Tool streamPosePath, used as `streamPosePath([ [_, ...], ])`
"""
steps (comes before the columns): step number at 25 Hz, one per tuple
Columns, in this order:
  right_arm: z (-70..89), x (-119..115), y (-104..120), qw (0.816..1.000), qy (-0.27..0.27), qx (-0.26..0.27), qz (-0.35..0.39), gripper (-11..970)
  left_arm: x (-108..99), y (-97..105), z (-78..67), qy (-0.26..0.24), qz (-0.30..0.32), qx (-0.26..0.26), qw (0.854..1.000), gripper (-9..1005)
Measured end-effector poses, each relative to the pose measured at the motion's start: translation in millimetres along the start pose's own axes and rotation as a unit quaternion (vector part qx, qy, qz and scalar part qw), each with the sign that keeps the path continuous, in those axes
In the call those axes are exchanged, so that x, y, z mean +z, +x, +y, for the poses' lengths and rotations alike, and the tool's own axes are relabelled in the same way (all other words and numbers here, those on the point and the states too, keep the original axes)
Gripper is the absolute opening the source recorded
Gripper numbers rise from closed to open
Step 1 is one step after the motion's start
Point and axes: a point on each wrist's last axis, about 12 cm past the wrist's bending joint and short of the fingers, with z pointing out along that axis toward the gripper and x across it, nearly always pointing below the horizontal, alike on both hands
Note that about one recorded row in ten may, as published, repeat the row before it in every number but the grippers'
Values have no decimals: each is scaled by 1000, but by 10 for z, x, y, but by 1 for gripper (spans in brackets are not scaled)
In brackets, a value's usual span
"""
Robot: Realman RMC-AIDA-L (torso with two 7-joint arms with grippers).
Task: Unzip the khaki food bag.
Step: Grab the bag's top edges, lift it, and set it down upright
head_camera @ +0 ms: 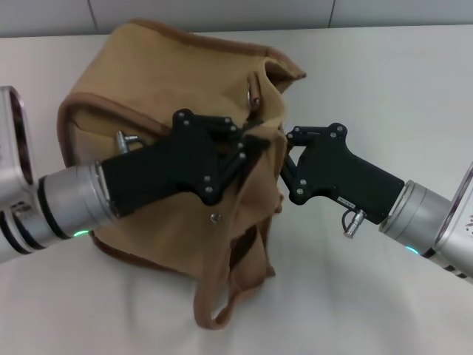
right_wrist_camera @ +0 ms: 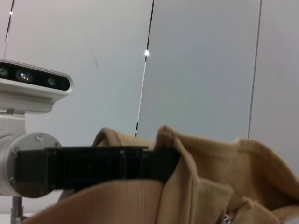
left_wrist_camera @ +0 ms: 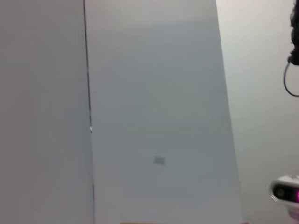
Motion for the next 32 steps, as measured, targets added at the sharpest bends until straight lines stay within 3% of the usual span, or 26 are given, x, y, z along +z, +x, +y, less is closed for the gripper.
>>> streamPosePath([
  [11, 3, -42, 36, 1000, 11, 4, 10, 0, -184, -152, 68, -95, -95, 4, 991, 85],
  [23, 36, -181, 117, 999, 31, 13, 31, 1, -433, -207, 127, -222, -173, -12, 960, 92],
  [32, 40, -276, 140, 998, 48, 15, 33, 2, -594, -210, 116, -269, -198, -23, 942, 97],
])
